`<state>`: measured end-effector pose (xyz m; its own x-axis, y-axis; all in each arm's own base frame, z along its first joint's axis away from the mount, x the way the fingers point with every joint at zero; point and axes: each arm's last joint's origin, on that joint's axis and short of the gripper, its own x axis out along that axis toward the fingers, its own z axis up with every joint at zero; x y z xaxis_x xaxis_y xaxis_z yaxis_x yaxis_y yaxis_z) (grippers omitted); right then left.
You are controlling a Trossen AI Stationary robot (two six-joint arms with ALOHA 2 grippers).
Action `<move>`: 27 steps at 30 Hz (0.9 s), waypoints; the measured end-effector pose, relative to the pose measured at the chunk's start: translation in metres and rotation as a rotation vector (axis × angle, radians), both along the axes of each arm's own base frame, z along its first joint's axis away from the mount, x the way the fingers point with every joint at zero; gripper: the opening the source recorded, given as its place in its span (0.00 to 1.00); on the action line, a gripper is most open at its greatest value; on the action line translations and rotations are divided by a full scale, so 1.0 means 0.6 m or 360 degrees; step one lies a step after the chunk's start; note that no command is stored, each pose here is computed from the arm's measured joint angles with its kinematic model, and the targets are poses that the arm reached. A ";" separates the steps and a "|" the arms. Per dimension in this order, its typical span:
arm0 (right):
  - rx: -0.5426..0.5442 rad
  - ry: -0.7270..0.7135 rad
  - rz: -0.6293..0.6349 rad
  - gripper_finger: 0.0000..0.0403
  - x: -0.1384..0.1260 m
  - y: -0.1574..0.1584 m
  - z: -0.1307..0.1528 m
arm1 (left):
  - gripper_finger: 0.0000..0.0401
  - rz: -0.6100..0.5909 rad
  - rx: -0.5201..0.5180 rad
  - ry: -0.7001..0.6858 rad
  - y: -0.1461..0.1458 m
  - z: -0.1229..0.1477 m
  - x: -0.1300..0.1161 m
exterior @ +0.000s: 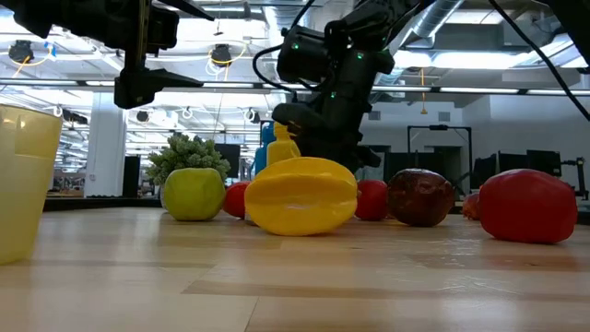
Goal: Pick & Place Food Item
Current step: Put the green tuna can into the yellow bin
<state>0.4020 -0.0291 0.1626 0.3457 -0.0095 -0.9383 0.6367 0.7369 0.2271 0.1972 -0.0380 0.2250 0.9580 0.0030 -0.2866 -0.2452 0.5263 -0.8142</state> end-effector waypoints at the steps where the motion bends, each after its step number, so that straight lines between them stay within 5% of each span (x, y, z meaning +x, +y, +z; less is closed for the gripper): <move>1: 0.0010 -0.0001 0.0004 0.32 0.000 0.000 0.000 | 0.85 0.0001 0.0000 0.0000 0.000 0.000 0.000; 11: 0.0033 0.0027 0.0027 0.02 -0.008 0.008 -0.009 | 0.85 0.0011 0.0002 -0.0001 0.000 0.000 0.000; 27: 0.0066 0.0138 0.0061 0.00 -0.021 0.025 -0.032 | 0.85 0.0045 0.0013 -0.0005 0.001 0.000 0.000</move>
<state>0.3894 -0.0139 0.1434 0.2628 0.0413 -0.9640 0.6269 0.7521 0.2032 0.1972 -0.0371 0.2250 0.9584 0.0326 -0.2837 -0.2579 0.5256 -0.8107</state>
